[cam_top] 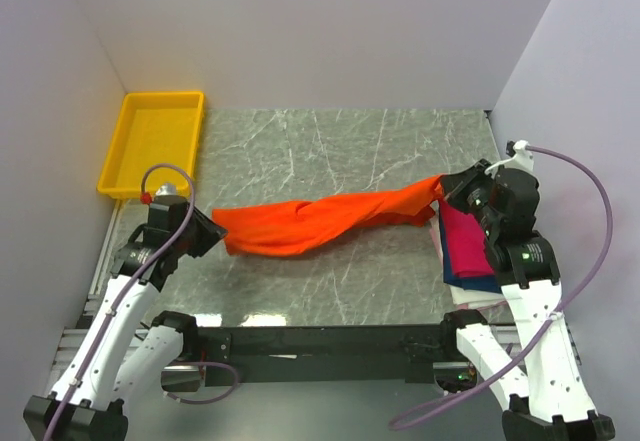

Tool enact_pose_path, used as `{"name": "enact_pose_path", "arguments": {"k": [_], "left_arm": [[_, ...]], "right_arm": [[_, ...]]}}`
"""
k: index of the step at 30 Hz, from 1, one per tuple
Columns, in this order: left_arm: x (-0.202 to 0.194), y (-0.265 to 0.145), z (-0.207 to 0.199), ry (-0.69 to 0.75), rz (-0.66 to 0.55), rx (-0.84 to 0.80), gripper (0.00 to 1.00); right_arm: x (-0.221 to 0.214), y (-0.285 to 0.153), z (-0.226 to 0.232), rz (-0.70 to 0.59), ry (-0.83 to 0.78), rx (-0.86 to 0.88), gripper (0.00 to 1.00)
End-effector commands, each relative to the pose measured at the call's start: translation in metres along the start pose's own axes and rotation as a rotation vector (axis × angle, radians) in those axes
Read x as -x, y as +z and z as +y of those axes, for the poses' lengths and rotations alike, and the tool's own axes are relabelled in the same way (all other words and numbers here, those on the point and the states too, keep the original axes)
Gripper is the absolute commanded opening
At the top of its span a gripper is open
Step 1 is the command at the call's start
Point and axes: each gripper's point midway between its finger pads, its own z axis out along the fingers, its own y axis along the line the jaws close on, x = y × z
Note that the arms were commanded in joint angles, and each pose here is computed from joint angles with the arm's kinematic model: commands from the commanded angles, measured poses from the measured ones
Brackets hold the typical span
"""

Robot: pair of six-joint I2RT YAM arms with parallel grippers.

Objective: Fold and stack the t-shirts
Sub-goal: Flatten the tshirt out

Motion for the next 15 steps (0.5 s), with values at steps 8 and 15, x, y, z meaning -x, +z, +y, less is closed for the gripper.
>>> {"name": "enact_pose_path", "arguments": {"k": [8, 15], "left_arm": [[-0.024, 0.017, 0.008, -0.008, 0.106, -0.005, 0.37], [-0.062, 0.024, 0.033, -0.021, 0.18, 0.044, 0.36]], "right_arm": [[0.017, 0.004, 0.008, -0.026, 0.0, 0.003, 0.0], [0.009, 0.025, -0.005, 0.001, -0.008, -0.045, 0.0]]}}
